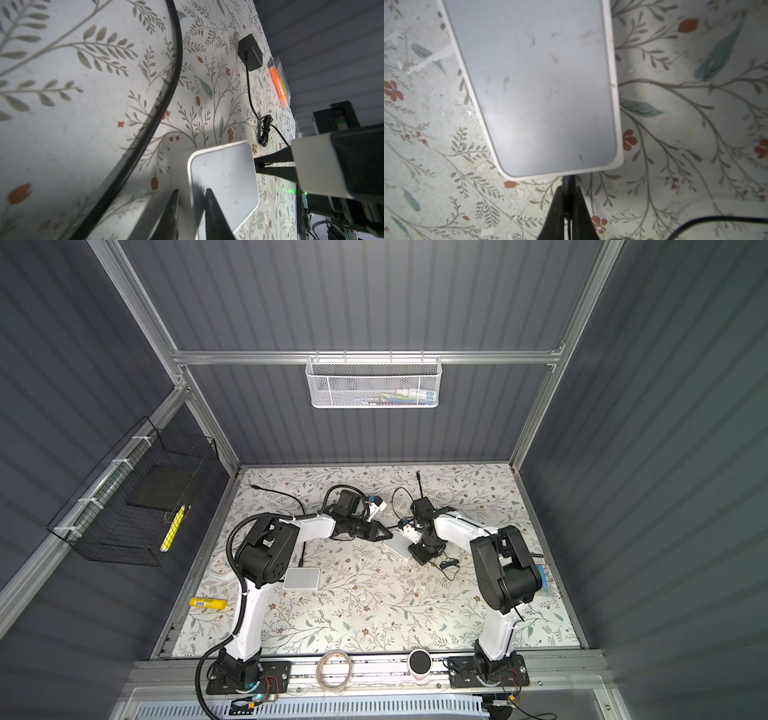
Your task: Insert the plug into the switch port
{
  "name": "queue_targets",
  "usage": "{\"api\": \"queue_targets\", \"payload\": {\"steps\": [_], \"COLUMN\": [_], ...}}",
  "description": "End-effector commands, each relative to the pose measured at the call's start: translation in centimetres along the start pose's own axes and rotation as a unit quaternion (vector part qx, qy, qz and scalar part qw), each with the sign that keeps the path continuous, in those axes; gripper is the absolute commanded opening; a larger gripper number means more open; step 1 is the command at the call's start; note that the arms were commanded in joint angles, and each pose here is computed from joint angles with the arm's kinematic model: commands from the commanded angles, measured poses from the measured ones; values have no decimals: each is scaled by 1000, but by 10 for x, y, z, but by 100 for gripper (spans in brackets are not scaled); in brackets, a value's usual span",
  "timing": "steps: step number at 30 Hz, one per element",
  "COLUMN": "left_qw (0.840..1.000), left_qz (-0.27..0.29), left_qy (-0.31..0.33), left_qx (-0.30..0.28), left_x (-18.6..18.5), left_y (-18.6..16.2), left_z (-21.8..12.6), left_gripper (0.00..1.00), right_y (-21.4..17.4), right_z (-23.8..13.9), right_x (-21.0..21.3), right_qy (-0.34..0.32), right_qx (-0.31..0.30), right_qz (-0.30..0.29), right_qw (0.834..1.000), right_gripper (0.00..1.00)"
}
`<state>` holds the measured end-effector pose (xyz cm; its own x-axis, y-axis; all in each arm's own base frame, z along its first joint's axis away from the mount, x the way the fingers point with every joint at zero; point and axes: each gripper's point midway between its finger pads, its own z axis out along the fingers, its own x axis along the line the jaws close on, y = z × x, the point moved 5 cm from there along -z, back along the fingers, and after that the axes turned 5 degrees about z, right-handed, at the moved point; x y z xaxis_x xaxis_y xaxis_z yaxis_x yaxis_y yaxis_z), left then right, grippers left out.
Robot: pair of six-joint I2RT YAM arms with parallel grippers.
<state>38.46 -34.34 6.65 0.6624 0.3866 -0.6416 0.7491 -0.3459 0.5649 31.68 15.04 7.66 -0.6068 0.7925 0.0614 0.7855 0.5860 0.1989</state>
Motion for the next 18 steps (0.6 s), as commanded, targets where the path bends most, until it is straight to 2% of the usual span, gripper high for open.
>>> {"api": "queue_targets", "payload": {"steps": [1,18], "left_qw": [994,992], "left_qz": [-20,-39], "left_qy": [-69,-95], "left_qx": [77,70], "left_x": [-29,-33], "left_y": [-45,-49], "left_z": [40,45], "left_gripper": [22,19], "right_y": [65,82], "right_z": [-29,-49], "right_x": [8,21], "right_qy": [14,15], "right_qx": [-167,-245], "right_qz": [-42,-27], "right_qw": [985,969], "right_gripper": [0,0]}}
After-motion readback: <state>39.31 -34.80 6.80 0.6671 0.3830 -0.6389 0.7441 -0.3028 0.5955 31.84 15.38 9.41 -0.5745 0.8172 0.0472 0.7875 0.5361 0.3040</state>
